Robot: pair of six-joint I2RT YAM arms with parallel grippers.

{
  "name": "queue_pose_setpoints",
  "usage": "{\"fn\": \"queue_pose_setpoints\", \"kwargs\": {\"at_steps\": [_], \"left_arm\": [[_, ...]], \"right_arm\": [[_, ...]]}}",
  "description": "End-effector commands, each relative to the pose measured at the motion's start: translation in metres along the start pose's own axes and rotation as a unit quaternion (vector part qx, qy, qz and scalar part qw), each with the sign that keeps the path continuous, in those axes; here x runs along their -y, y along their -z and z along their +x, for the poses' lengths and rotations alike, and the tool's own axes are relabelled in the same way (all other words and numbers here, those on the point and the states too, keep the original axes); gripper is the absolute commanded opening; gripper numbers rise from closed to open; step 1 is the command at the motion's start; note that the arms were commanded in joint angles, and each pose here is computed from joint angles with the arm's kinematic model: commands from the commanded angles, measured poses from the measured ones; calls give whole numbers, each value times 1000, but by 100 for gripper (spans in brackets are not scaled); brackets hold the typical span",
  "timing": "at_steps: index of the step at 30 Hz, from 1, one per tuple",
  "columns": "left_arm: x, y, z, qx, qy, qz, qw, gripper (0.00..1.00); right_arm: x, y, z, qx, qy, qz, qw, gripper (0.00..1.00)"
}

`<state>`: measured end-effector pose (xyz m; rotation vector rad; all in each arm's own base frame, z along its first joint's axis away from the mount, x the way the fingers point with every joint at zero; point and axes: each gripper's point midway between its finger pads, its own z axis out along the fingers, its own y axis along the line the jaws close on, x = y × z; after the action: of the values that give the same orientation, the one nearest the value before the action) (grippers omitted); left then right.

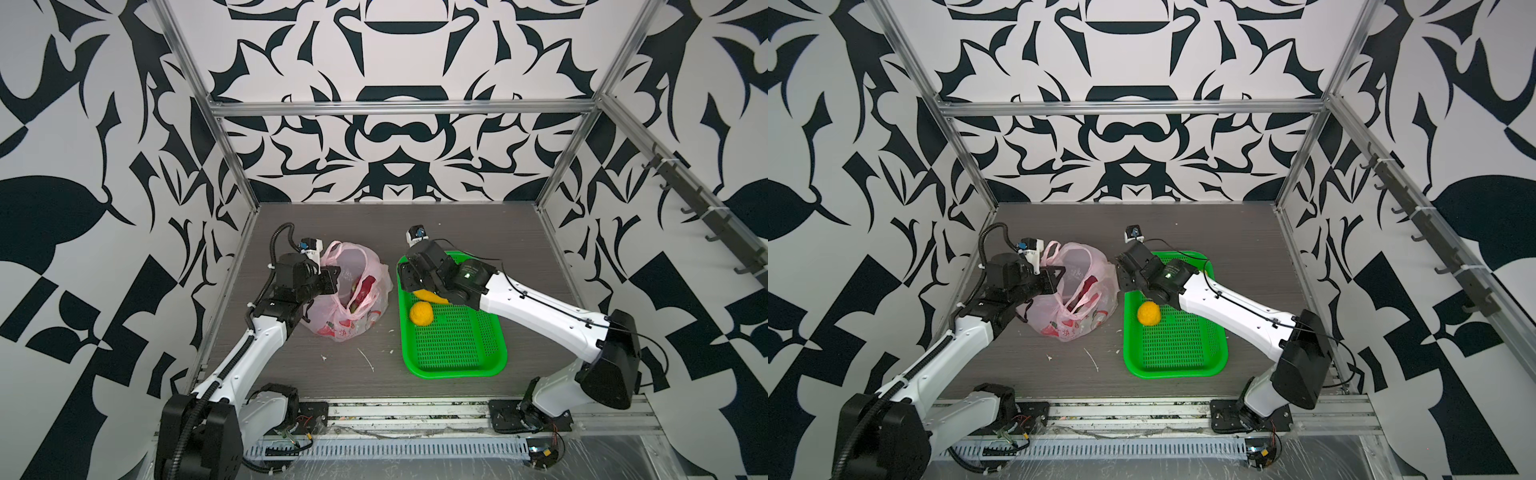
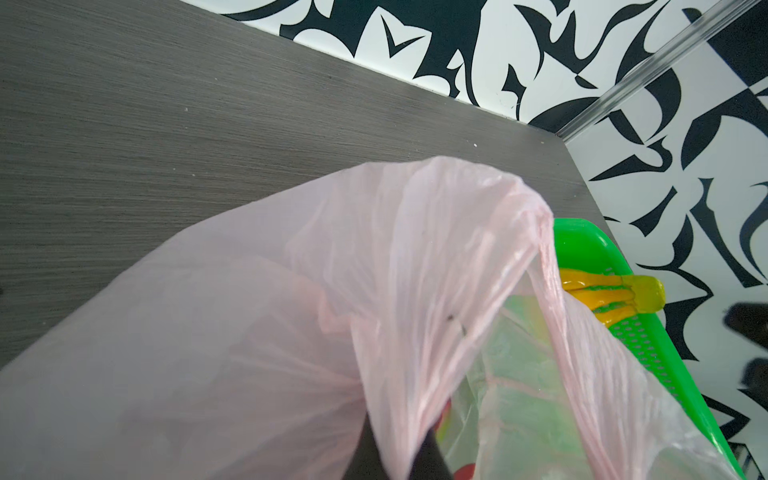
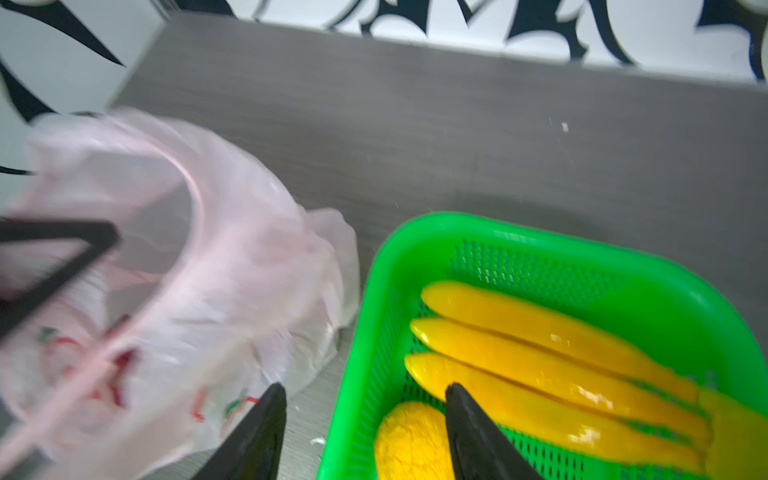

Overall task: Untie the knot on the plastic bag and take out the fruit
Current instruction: 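Raise the right gripper and move it back toward the pink bag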

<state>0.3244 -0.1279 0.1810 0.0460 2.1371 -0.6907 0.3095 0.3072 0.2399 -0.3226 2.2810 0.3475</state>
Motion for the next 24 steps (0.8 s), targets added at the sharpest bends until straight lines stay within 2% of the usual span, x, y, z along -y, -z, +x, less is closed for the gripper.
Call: {"fn": "queue_pose_setpoints", "kwargs": {"at_steps": [1,7,14,17,24], "left_arm": [[7,17,-4,1,-22,-1,1000,0],[0,36,9,-1,-6,-28,1000,0],[-14,53,23,7,41,-66,997,0],[-17,60,28,12,50,-76,996,0],[-24,71,40,15,65,-93,993,0]], "right_arm": [[-28,6,-28,22,45,-44,998,62],[-77,2,-46,48,103,-105,988,60],[-157,13,-44,65,192,-211,956,59],[-183,14,-38,58,214,-247,943,56],[-201,-12,-2,3,227,-256,940,45]]}}
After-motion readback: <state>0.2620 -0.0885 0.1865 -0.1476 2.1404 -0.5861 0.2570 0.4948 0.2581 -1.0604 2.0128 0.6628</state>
